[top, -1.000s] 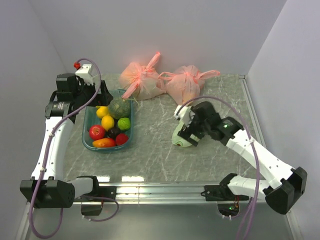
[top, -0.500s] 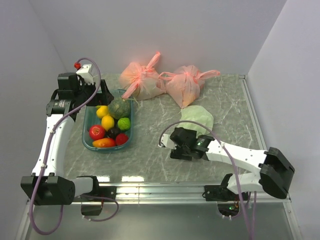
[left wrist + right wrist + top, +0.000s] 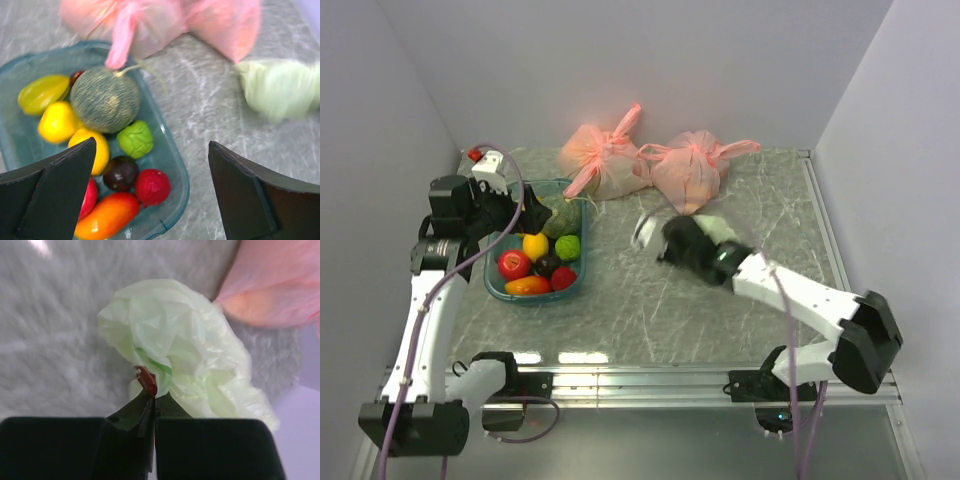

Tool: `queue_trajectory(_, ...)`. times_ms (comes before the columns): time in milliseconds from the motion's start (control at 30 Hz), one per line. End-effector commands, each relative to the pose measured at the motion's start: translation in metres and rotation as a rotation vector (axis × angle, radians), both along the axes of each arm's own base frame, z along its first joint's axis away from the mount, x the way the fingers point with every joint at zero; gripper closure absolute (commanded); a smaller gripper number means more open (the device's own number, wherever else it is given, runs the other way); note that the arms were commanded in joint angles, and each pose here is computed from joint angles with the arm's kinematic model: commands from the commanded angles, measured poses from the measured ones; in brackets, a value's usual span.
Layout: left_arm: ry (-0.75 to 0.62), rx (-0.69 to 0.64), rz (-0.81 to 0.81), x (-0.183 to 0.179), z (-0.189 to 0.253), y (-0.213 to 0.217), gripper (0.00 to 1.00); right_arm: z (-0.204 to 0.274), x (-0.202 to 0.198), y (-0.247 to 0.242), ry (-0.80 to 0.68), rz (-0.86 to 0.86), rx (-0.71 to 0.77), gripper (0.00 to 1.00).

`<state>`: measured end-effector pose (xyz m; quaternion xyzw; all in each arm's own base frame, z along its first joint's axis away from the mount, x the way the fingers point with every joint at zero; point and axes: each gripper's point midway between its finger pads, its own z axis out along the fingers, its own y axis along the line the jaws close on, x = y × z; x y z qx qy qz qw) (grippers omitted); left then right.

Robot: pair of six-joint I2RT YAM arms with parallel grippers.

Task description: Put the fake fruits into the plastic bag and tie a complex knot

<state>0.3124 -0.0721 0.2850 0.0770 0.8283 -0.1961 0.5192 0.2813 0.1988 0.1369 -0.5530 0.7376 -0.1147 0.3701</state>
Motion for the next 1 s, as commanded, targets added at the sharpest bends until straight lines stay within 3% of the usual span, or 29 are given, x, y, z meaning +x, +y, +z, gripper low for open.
queue_trajectory(0, -0.195, 0.01, -0.161, -0.006, 0.031, -0.021, 0.01, 0.124, 0.02, 0.013, 0.017, 0.024, 0.474, 1.0)
queue_trajectory(67, -0.19, -0.014, -0.263, -0.015, 0.029, -0.035, 0.01, 0.135, 0.024, -0.01, 0.097, -0.012, 0.536, 1.0)
queue_trajectory(167, -0.226, -0.028, -0.404, -0.023, 0.027, -0.051, 0.01, 0.151, 0.002, -0.005, 0.24, 0.078, 0.636, 1.0)
queue_trajectory(400, -0.241, -0.052, -0.56, -0.034, 0.006, -0.087, 0.01, 0.151, -0.029, -0.006, 0.406, 0.163, 0.92, 1.0)
queue_trajectory(633, -0.262, -0.041, -0.75, -0.066, -0.009, -0.158, 0.01, 0.143, -0.053, 0.004, 0.644, 0.141, 1.072, 1.0)
queue_trajectory(833, -0.362, -0.036, -0.577, -0.058, -0.003, -0.19, 0.01, 0.148, -0.058, 0.015, 0.811, 0.097, 1.203, 1.0)
queue_trajectory(967, -0.407, -0.025, -0.601, -0.056, -0.001, -0.217, 0.01, 0.145, -0.058, 0.019, 0.902, 0.066, 1.245, 1.0)
